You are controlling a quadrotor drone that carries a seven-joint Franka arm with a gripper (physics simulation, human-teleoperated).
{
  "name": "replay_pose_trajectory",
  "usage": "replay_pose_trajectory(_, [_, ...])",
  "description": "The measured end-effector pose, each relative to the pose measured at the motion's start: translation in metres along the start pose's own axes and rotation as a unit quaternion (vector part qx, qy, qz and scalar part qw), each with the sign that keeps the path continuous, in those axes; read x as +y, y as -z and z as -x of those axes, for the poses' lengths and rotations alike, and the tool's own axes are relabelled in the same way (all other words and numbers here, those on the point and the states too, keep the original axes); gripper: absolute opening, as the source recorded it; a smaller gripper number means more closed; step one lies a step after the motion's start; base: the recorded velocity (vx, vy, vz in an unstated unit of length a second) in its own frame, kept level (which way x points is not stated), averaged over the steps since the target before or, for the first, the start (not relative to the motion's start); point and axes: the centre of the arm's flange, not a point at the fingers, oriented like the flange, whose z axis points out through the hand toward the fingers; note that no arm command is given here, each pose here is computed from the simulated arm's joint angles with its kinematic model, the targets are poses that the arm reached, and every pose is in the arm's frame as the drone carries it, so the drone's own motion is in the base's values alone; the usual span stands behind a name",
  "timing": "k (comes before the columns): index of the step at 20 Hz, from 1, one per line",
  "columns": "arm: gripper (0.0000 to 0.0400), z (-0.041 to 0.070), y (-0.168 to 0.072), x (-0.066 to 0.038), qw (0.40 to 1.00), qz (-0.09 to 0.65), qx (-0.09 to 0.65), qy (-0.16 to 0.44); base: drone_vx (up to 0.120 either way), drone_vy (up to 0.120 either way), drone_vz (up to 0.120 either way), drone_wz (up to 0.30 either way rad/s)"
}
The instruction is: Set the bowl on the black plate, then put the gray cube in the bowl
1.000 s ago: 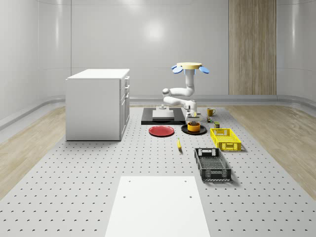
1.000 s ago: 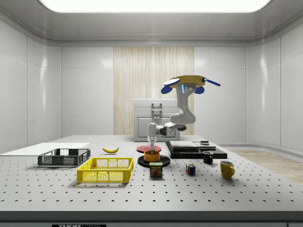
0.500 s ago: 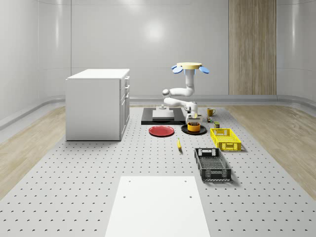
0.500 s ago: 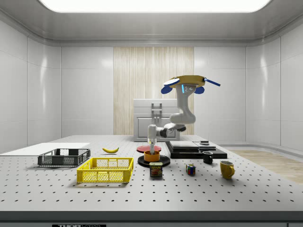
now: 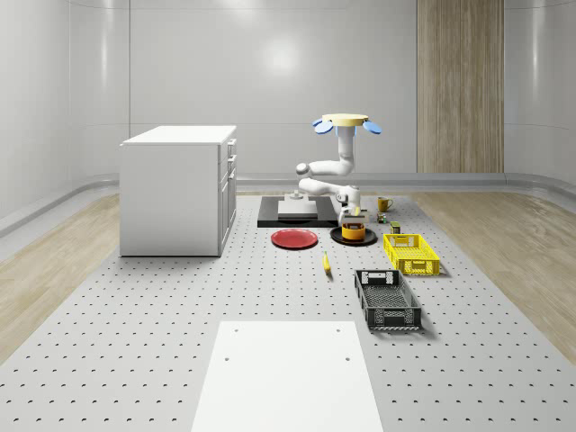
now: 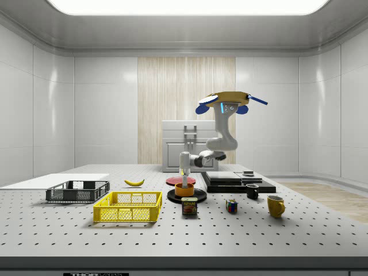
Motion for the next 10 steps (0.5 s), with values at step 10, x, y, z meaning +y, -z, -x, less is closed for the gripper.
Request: replay_pose_trajectory(10, [0.0399, 0.0, 0.017, 0.0, 1.0, 0.0, 0.0, 0.0, 0.0, 0.0, 0.0, 0.0])
